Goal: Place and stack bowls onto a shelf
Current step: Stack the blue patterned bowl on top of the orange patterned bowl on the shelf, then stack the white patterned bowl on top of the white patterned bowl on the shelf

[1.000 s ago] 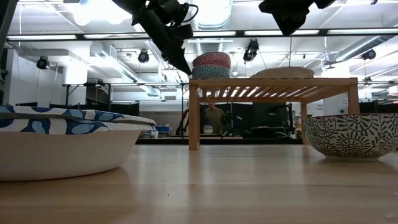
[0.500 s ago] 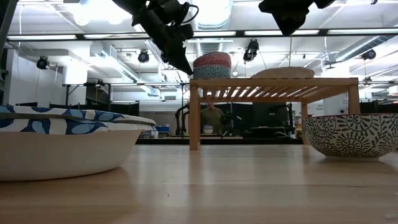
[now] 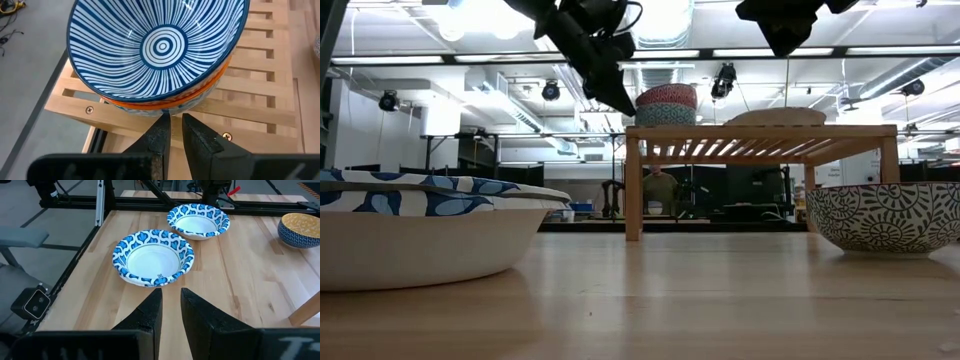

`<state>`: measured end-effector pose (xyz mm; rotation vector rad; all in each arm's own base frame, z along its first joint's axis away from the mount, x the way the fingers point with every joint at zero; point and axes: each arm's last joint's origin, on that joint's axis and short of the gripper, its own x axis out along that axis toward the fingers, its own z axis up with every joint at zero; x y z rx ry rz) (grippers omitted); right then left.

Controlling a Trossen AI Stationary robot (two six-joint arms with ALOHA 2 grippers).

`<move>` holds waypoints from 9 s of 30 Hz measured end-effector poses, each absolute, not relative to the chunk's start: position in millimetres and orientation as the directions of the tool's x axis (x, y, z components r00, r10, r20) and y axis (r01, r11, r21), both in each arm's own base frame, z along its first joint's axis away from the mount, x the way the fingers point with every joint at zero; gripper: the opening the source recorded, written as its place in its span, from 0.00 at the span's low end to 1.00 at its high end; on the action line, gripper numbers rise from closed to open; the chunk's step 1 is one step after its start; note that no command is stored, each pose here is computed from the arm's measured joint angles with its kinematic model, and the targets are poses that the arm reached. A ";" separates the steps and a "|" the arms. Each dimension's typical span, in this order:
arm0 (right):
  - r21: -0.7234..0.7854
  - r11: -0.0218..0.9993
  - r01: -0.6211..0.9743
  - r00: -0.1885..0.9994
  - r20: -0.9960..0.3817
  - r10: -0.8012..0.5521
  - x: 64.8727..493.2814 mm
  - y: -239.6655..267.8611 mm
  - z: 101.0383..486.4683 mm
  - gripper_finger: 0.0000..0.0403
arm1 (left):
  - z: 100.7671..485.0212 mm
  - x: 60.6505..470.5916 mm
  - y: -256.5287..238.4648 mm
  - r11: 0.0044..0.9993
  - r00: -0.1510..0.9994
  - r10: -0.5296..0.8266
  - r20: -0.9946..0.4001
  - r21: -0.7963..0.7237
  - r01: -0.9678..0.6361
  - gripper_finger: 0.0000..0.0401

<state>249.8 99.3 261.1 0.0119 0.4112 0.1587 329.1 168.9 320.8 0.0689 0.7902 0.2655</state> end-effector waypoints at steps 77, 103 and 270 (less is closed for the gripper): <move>0.213 0.959 0.187 0.664 -0.747 0.036 293.6 152.4 274.1 0.15 | 155.4 244.9 -56.8 0.981 0.428 -0.187 -0.884 -0.194 0.027 0.45; 0.180 0.919 0.350 0.723 -0.676 -0.143 351.9 127.2 219.7 0.51 | 235.3 288.5 -68.1 0.995 0.652 -0.036 -0.757 -0.086 -0.044 0.01; -0.237 0.938 -0.254 0.580 -0.813 -0.049 420.5 129.9 162.3 0.32 | 173.8 240.4 -69.5 0.997 0.748 0.077 -0.659 0.028 -0.078 0.12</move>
